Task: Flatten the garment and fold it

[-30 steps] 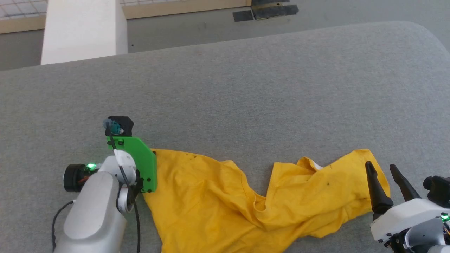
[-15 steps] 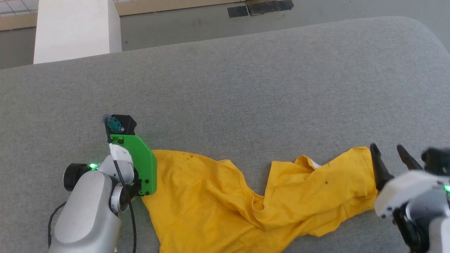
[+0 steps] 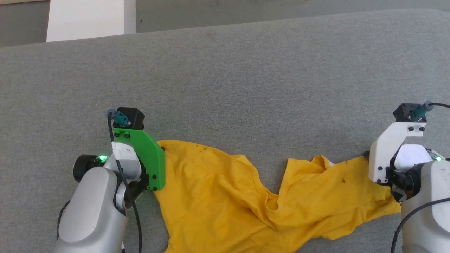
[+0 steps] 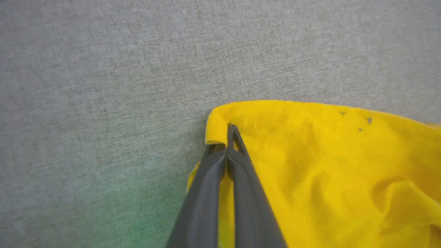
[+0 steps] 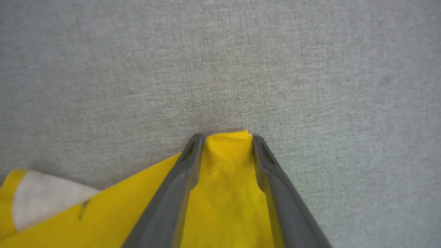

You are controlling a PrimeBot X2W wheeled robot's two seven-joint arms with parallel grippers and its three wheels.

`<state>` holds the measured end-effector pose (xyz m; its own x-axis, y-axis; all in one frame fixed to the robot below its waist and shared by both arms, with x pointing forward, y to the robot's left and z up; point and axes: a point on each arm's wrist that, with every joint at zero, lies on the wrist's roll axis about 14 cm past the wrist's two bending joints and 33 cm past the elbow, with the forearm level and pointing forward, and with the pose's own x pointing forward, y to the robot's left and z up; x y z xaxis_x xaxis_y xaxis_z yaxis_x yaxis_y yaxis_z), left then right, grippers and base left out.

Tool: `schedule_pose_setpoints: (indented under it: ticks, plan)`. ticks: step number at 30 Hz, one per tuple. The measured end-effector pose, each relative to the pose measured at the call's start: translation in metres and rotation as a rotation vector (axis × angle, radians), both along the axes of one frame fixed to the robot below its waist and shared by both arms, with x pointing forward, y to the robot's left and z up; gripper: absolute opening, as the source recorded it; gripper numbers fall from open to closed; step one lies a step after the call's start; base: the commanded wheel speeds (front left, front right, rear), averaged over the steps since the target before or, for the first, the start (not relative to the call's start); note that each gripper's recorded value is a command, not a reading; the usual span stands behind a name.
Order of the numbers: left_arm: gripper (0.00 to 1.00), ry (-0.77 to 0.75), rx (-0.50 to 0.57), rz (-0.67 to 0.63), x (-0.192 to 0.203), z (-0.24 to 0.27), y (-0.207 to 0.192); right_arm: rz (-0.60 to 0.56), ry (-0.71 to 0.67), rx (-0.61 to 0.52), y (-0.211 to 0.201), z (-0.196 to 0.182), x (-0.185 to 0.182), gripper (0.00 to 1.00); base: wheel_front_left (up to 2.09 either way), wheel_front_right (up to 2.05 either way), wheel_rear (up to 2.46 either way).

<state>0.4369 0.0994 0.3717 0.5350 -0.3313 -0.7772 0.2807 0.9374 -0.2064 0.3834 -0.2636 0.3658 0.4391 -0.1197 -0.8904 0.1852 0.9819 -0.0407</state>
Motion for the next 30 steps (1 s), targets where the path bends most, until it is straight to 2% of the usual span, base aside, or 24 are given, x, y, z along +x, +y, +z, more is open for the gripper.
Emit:
schedule_pose_setpoints:
  ticks: [5,9,12,16,22,26,28,29,30]
  plan:
    - [0.00,-0.017,-0.022,-0.013,-0.001,0.004,-0.003,0.008,0.007,-0.014,0.000,0.004,0.000,0.00,0.00,0.00,0.00]
    - [0.00,-0.082,-0.040,-0.039,0.004,0.014,-0.001,0.005,-0.069,-0.026,-0.003,0.014,0.005,0.00,0.00,0.00,0.00]
    - [0.00,-0.164,-0.039,-0.045,0.014,0.029,0.006,0.016,-0.176,-0.060,-0.009,0.036,0.020,0.00,0.00,0.00,0.00]
    - [0.00,-0.369,-0.029,-0.014,0.048,0.079,0.028,0.047,-0.353,-0.138,-0.023,0.085,0.053,0.00,0.00,0.00,0.00]
    - [0.00,-0.688,0.098,0.023,0.097,0.161,0.068,0.110,-0.567,-0.235,-0.029,0.158,0.108,0.00,0.00,0.00,0.00]
    - [0.00,-0.870,0.180,0.054,0.129,0.210,0.084,0.176,-0.691,-0.338,-0.026,0.210,0.150,0.00,0.00,0.00,0.00]
    - [0.00,-0.961,0.195,0.095,0.146,0.236,0.093,0.207,-0.767,-0.379,-0.018,0.238,0.174,0.00,0.00,0.00,0.00]
    - [0.00,-1.092,0.201,0.188,0.168,0.272,0.112,0.251,-0.892,-0.428,-0.003,0.277,0.204,0.00,0.00,0.00,0.00]
    - [0.00,-1.128,0.211,0.220,0.174,0.282,0.120,0.264,-0.932,-0.442,0.001,0.289,0.212,0.00,0.00,0.00,0.00]
